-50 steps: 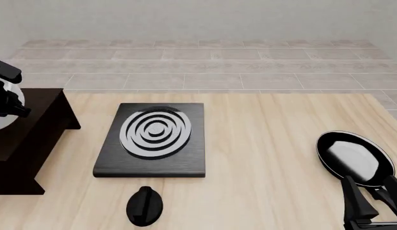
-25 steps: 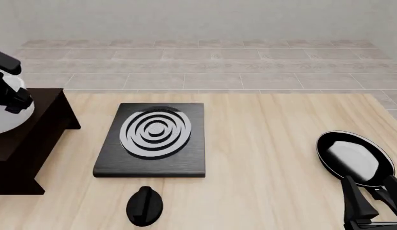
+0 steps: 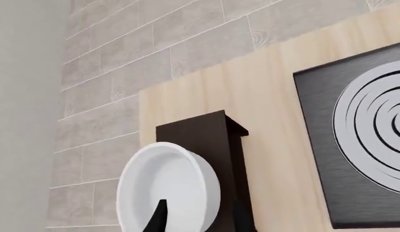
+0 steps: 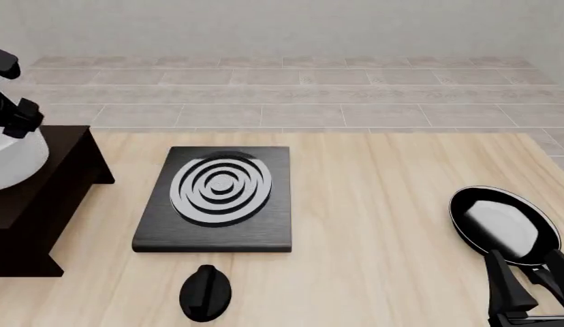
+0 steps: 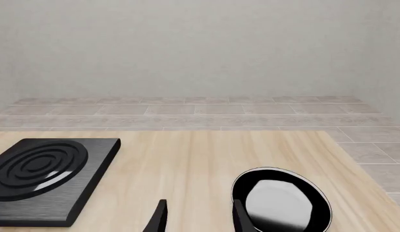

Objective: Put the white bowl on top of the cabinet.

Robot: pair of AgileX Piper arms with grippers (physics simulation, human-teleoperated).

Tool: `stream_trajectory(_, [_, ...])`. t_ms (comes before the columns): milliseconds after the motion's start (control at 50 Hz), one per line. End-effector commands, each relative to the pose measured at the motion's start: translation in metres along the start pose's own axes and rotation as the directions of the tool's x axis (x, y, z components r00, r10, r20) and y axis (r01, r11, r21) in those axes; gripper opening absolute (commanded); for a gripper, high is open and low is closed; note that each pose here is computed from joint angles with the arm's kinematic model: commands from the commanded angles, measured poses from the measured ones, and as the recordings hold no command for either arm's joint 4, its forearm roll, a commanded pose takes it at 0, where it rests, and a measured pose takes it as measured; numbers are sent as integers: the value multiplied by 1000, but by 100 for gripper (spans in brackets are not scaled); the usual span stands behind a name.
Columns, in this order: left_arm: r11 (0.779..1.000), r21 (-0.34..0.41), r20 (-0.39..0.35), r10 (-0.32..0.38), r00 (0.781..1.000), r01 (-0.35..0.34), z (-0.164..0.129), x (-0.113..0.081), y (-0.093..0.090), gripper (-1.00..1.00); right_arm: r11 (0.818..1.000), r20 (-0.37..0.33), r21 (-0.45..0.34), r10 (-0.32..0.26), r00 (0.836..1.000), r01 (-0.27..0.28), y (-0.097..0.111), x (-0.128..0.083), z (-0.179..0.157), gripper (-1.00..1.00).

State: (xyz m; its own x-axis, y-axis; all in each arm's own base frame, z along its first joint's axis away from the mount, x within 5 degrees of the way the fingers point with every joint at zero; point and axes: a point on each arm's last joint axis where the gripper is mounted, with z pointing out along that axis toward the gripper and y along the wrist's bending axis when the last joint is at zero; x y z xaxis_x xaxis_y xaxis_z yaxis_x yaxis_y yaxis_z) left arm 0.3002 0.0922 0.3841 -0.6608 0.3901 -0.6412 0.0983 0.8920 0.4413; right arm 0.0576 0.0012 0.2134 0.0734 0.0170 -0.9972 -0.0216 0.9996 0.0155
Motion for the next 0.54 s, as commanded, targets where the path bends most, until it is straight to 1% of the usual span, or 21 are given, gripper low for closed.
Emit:
stream_trajectory(20, [999,-21,63,-36,997,38,-18,-2,-6,100,1000,0,0,0,1000,0,0,0,0,100])
stream_trajectory(60, [998,-35,92,-42,995,45,-24,-2,-7,100,1000,0,0,0,1000,0,0,0,0,100])
stream_trajectory(100, [995,-48,124,-78,989,85,-32,-4,-5,100,1000,0,0,0,1000,0,0,0,0,100])
stream_trajectory(200, [990,-40,186,-124,975,134,-48,-2,-17,100,1000,0,0,0,1000,0,0,0,0,100])
stream_trajectory(220, [990,-40,186,-124,975,134,-48,-2,-17,100,1000,0,0,0,1000,0,0,0,0,100])
stream_trajectory(280, [989,-46,221,-125,967,139,-56,2,-22,100,1000,0,0,0,1000,0,0,0,0,100])
stream_trajectory(320, [982,-55,257,-162,953,182,-63,3,-21,100,1000,0,0,0,1000,0,0,0,0,100])
stream_trajectory(360, [983,-57,274,-155,949,177,-65,6,-25,100,1000,0,0,0,1000,0,0,0,0,100])
stream_trajectory(400, [979,-54,287,-173,942,196,-67,7,-26,100,1000,0,0,0,1000,0,0,0,0,100])
stream_trajectory(440, [976,-58,317,-179,931,208,-72,8,-28,100,1000,0,0,0,1000,0,0,0,0,100])
stream_trajectory(460, [976,-58,317,-179,931,208,-72,8,-28,100,1000,0,0,0,1000,0,0,0,0,100])
stream_trajectory(480, [972,-58,346,-196,918,229,-80,6,-27,100,1000,0,0,0,1000,0,0,0,0,100])
stream_trajectory(500, [970,-62,366,-196,910,234,-87,6,-27,100,1000,0,0,0,1000,0,0,0,0,100])
stream_trajectory(520, [970,-62,366,-196,910,234,-87,6,-27,100,1000,0,0,0,1000,0,0,0,0,100])
stream_trajectory(540, [968,-62,374,-202,905,242,-89,6,-27,100,1000,0,0,0,1000,0,0,0,0,100])
